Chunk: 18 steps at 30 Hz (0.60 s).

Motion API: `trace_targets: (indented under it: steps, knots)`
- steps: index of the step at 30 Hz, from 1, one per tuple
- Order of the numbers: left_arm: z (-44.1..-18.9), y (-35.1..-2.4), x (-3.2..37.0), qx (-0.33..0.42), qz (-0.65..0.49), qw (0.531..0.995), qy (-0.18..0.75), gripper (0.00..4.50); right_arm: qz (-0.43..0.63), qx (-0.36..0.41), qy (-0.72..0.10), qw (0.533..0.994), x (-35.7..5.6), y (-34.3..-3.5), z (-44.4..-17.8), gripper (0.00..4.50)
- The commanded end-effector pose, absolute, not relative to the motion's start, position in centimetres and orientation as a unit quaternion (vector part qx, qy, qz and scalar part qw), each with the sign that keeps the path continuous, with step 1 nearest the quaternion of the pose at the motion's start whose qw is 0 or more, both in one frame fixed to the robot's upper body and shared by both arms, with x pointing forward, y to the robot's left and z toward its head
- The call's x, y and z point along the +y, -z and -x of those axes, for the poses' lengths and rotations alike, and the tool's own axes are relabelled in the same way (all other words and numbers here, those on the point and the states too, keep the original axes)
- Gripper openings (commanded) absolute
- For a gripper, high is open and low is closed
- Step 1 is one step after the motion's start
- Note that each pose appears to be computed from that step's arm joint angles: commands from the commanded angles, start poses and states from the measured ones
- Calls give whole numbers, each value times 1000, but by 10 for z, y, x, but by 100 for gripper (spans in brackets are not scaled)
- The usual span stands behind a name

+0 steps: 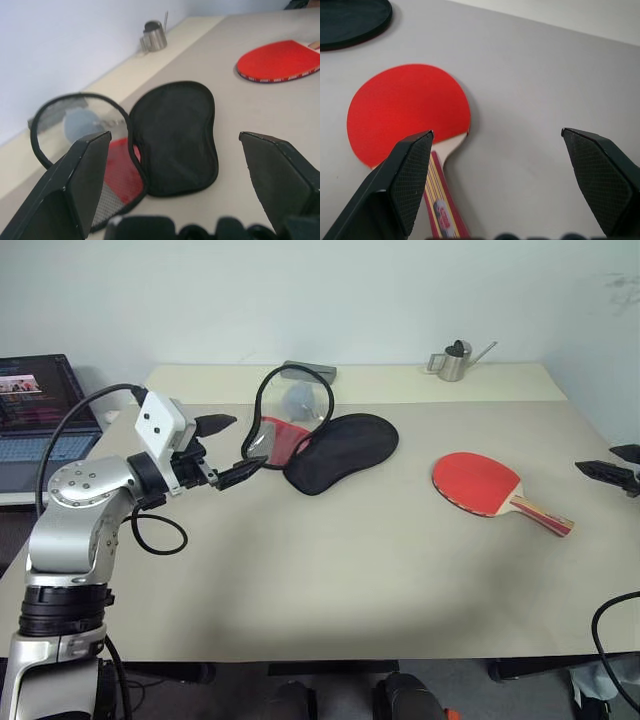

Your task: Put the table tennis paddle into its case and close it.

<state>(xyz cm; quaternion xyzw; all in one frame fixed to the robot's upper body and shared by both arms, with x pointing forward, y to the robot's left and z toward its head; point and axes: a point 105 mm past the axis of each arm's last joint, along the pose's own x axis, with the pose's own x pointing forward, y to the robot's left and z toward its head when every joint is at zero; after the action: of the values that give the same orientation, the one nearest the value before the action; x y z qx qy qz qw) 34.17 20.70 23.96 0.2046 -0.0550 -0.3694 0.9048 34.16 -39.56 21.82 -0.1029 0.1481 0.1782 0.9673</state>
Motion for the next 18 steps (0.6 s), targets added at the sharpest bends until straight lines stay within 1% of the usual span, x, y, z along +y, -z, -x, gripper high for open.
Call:
trace_targets:
  steps: [1,6,11,18]
  knots:
    - [-346,-248,211,-71,-227,901,363,450,132,126,-188,965,-397,-238,-334,449]
    - [-354,-246,215,-76,-223,905,353,450,125,115,-218,961,-384,-238,-334,449]
    - [-351,-247,222,-75,-226,902,359,450,114,91,-306,941,-334,-238,-341,449]
    - [-342,-245,241,-63,-224,910,343,450,96,54,-376,920,-271,-235,-345,449]
